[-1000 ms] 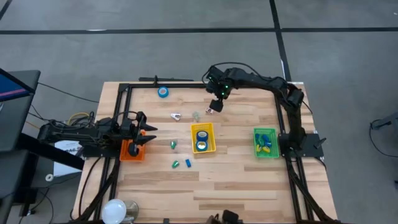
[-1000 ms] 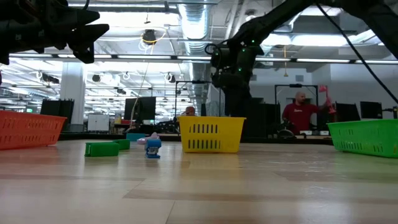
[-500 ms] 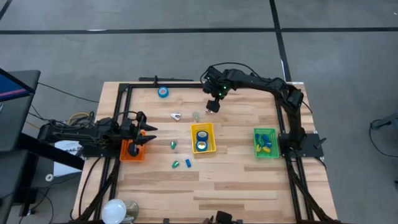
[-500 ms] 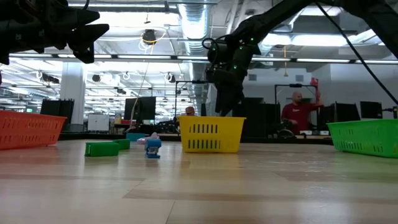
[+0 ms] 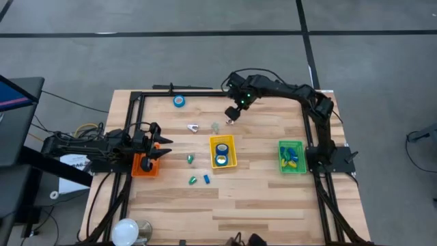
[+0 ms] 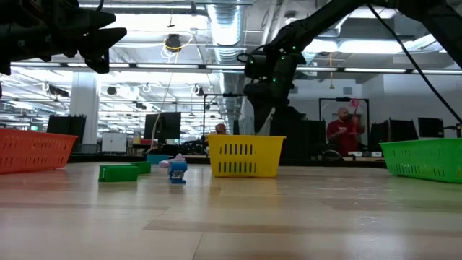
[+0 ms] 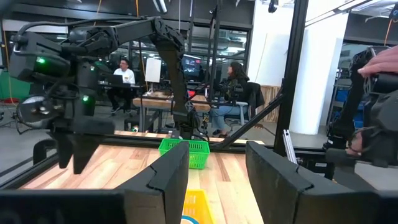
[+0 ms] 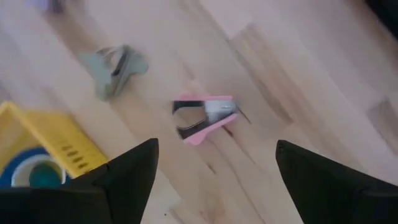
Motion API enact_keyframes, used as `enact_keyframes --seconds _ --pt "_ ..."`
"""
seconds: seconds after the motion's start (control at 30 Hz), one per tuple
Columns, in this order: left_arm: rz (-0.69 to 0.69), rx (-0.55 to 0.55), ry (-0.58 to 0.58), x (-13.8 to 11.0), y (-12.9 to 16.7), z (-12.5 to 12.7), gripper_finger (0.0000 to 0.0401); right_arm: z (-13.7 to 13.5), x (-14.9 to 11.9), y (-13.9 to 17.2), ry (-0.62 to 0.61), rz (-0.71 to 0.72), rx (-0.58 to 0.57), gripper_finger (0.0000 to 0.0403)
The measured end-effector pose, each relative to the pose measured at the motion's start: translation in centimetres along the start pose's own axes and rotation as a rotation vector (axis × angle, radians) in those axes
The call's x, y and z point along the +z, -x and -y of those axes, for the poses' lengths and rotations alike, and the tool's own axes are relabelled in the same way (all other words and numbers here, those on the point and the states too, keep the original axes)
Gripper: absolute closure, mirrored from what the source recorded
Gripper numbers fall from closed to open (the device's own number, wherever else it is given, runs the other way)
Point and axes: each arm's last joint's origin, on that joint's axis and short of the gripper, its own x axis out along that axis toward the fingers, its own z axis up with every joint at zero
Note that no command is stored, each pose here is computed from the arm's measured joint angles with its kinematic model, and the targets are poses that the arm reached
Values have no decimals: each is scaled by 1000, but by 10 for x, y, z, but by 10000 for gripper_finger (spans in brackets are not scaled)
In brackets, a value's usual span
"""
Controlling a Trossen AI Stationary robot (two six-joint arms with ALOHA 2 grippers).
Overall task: Pick and place Stapler, Stapler remover, tape
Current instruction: Put the pink staple remover into the orange basket
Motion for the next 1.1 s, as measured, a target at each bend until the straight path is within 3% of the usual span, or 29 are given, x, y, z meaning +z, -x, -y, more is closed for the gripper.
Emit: enact_keyframes --seconds 0.43,1.1 --pt "0 0 0 0 0 0 251 -4 -2 -4 -174 11 6 88" --pt "0 0 0 0 0 0 251 1 -23 -45 -230 30 18 91"
